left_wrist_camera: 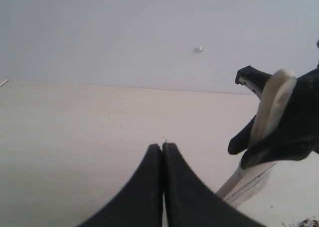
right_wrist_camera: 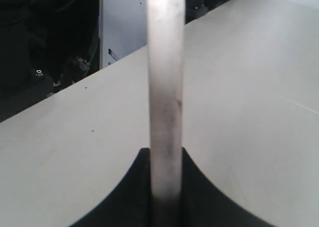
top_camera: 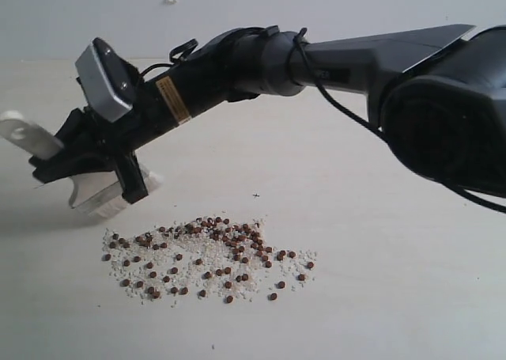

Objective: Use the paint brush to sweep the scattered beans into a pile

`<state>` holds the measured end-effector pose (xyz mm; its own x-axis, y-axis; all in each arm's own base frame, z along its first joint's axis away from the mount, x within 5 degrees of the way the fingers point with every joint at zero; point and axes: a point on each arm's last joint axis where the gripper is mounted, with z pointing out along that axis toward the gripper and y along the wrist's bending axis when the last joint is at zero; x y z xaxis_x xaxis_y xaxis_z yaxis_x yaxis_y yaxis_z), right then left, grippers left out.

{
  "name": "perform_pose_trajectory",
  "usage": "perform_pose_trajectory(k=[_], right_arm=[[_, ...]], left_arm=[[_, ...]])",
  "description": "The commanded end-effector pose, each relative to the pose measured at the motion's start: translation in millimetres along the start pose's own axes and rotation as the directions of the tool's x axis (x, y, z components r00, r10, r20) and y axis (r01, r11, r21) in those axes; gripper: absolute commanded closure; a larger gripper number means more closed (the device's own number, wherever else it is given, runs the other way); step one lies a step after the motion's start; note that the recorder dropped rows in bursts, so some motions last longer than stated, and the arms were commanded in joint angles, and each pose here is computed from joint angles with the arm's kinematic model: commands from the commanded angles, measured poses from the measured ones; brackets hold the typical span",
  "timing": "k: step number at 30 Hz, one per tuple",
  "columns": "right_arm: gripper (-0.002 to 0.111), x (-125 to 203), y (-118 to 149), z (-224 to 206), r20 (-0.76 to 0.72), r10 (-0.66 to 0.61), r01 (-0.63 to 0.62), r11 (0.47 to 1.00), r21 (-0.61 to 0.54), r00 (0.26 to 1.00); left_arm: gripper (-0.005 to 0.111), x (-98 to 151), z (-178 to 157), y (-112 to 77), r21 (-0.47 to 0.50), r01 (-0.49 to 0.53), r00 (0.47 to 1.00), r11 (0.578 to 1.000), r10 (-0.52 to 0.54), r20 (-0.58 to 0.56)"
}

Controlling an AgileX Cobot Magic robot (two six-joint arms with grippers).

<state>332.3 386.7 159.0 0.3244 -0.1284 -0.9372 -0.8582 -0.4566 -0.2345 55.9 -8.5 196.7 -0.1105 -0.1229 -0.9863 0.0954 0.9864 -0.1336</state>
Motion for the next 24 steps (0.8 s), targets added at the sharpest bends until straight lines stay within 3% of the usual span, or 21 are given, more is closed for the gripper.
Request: perform_pose_trajectory(k=[1,4,15,24], right_arm=[[0.108,-12,12,28,0.034,-0.095,0.096,0.994,-0.047,0.995],[0.108,-13,22,42,0.003,-0.128,0.127,0.985,-0.116,0.992],[0.108,-2,24,44,-0.015,-0.017,0.015,0.992,-0.122,1.000],[0.108,-15,15,42,0.010,-0.156,0.156,0.982,-0.103,0.988]], left_arm=[[0.107,0,0,-0.6,0.009,0.005,1.000,1.000,-0.005,0.004],[0.107,0,0,-0.6,0.009,0.005,1.000,1.000,-0.005,0.004],[0.107,0,0,-0.6,0.009,0.005,1.000,1.000,-0.005,0.004],[0.107,0,0,-0.6,0.009,0.005,1.000,1.000,-0.005,0.004]])
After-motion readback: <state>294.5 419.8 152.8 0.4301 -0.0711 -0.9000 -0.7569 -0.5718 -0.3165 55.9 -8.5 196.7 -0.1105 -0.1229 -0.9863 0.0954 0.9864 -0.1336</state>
